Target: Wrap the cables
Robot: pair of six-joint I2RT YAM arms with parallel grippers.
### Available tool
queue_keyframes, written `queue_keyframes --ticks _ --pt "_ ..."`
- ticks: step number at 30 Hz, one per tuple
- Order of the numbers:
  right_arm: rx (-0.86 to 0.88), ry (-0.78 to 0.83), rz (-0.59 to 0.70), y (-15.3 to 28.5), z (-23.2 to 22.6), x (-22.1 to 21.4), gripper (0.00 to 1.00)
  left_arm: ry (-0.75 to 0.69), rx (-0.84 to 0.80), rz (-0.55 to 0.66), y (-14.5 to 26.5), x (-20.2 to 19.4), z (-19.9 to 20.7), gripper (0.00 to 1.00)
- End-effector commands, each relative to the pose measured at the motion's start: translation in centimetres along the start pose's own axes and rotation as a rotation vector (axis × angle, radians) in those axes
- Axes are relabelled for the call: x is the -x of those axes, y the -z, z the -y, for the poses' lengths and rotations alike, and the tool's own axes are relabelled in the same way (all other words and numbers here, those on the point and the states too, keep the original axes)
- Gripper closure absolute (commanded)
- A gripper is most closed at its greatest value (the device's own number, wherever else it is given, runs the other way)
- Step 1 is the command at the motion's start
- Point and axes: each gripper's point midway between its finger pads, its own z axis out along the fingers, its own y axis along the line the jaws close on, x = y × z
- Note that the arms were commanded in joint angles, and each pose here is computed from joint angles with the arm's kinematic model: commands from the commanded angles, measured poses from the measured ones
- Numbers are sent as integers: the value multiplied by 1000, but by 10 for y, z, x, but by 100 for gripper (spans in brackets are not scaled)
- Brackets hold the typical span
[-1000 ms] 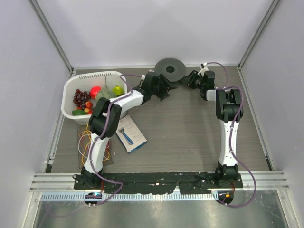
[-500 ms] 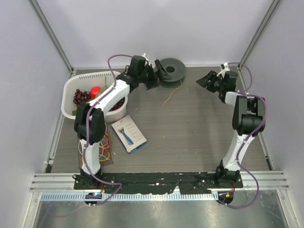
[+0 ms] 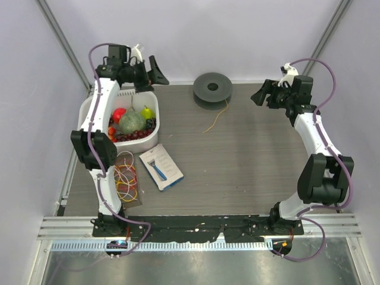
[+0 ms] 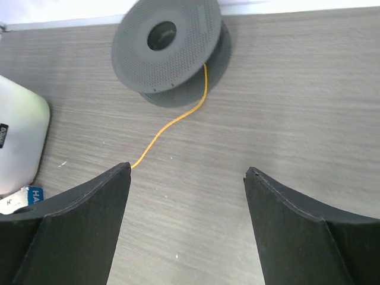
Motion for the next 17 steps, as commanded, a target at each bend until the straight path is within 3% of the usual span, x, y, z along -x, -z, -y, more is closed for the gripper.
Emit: queue_keyframes --ticks 1,3,7,9,12,17 --pt "-130 34 -35 36 3 4 18 -245 115 28 65 2 8 0" --pt "-159 46 -47 46 5 -1 17 -262 305 49 82 5 -16 0" --pt "-180 78 -28 67 0 -7 17 -262 476 -11 105 -20 -45 0" --pt "-192 75 -32 72 1 -18 17 -265 504 -14 110 -33 -52 0" --pt "-191 72 -23 78 -2 -22 17 -318 527 73 118 -35 -56 1" --pt "-178 79 21 86 -11 -13 17 -370 548 68 124 -41 -52 1"
